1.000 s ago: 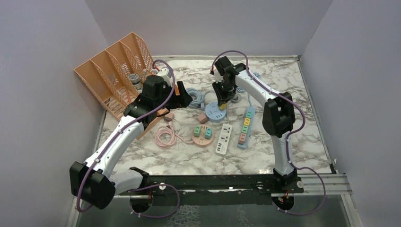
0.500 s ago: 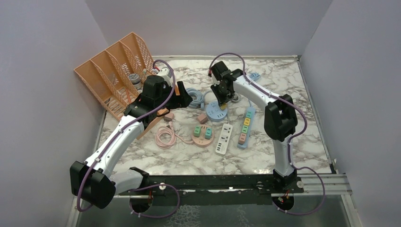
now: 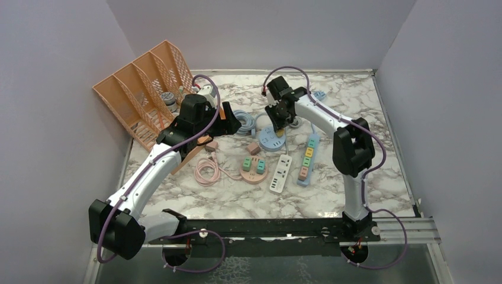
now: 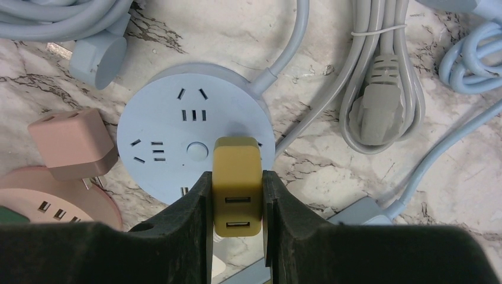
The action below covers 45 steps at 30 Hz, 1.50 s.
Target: Insert the plug
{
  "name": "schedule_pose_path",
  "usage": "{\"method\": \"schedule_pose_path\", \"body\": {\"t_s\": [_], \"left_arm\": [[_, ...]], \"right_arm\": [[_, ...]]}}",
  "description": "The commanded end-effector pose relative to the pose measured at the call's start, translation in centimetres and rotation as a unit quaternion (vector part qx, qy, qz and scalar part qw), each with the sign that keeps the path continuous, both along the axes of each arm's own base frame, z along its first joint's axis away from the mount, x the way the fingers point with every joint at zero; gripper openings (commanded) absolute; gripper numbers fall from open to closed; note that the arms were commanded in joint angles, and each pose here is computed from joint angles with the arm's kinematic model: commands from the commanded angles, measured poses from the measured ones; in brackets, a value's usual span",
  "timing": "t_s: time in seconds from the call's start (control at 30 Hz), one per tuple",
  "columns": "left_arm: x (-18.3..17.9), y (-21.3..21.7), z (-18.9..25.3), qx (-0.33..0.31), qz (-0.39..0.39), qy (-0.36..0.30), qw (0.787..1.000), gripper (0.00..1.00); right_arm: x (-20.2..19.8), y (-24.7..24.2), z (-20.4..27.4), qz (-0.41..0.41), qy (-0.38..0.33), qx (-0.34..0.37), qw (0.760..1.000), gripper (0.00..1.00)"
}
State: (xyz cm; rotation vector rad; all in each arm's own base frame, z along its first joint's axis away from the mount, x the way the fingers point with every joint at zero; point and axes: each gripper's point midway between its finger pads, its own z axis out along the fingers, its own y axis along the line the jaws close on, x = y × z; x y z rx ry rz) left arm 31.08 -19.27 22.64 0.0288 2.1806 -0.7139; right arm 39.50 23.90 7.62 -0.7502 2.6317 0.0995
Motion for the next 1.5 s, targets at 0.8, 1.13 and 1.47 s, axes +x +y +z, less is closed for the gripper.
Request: {"method": "schedule_pose_path", "body": {"t_s": [0.8, 1.13, 1.47], "left_arm": [[0.6, 0.2, -0.1, 0.004, 0.007, -0.002, 1.000, 0.80], [0.4, 0.2, -0.3, 0.008, 0.004, 0.000, 1.000, 0.81], [0.3, 0.2, -0.5, 0.008, 0.002, 0.003, 1.000, 0.81]], "right_arm": [[-7.2, -3.2, -13.4, -0.046, 0.104, -0.073, 0.991, 0.01], [-1.0, 0.2, -1.8, -0.085, -0.014, 0.000, 0.996, 0.38], [-0.7, 0.8, 0.3, -0.084, -0.017, 0.015, 0.996, 0.40]]}}
